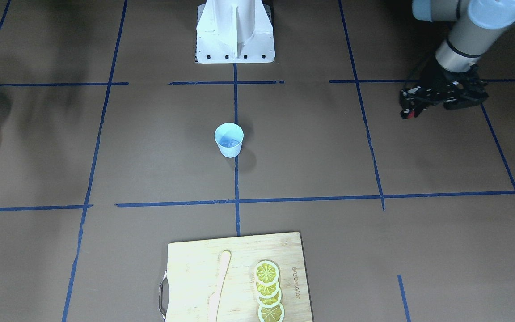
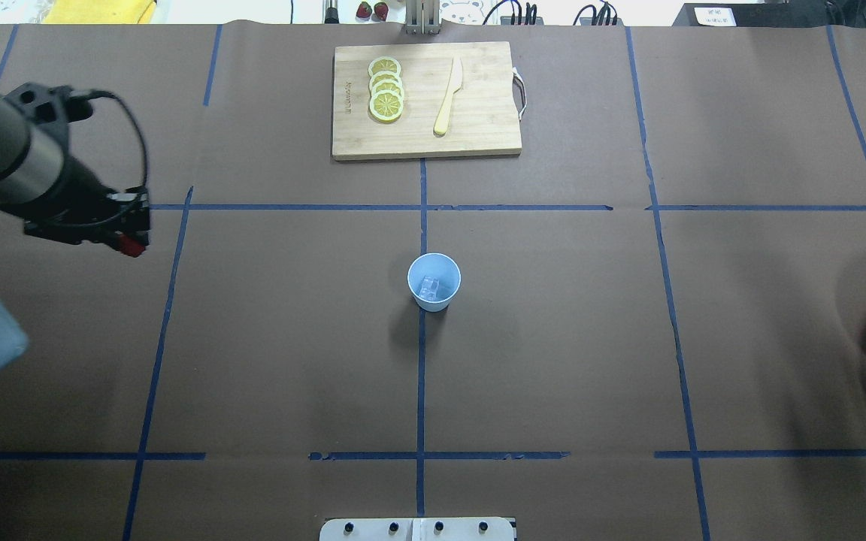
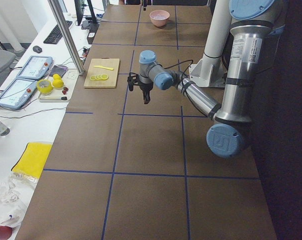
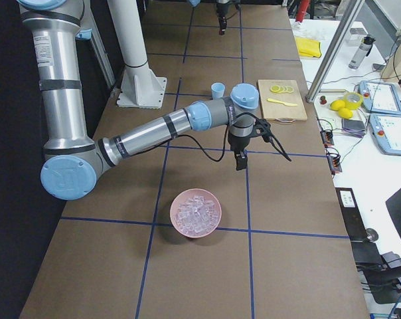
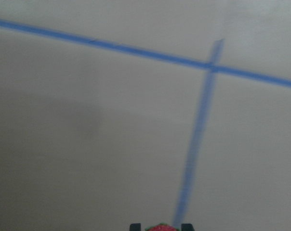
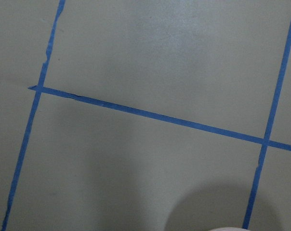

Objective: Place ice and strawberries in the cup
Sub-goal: 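Carry the strawberry with the left gripper over the blue cup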

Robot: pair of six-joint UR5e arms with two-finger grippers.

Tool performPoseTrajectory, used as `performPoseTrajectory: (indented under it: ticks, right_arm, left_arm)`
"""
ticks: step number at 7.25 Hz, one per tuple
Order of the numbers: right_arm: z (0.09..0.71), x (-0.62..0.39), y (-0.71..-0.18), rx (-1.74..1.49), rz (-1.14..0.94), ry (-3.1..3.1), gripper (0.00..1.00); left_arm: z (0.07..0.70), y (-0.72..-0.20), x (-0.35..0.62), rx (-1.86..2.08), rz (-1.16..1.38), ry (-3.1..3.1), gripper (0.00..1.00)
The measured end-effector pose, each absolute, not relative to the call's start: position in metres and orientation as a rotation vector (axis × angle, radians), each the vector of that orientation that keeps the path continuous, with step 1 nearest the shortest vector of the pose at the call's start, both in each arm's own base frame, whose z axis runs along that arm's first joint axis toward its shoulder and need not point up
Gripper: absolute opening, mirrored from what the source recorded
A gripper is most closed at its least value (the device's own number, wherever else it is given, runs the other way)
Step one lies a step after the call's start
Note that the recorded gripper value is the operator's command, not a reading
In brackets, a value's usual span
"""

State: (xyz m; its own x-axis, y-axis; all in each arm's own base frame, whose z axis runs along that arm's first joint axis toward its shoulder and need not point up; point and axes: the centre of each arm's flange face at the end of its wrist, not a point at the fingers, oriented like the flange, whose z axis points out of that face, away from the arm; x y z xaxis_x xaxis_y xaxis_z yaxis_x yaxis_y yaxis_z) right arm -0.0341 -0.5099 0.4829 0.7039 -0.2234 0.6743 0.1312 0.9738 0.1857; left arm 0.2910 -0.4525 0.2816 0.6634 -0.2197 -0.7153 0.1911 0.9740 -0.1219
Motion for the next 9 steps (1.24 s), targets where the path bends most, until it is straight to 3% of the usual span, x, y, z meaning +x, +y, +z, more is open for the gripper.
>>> performPoseTrajectory:
  ticks: [5, 9]
  right_arm:
    - [0.580, 0.045, -0.490, 0.186, -0.217, -0.793, 0.99]
    - [0.612, 0.064, -0.482, 0.213, -0.180, -0.831, 0.99]
  left_arm:
    - [0.156, -0.472, 0.432, -0.110, -0.317, 0.837, 0.01]
    - [0.130, -0.475, 0.519, -0.118, -0.323, 0.867, 0.01]
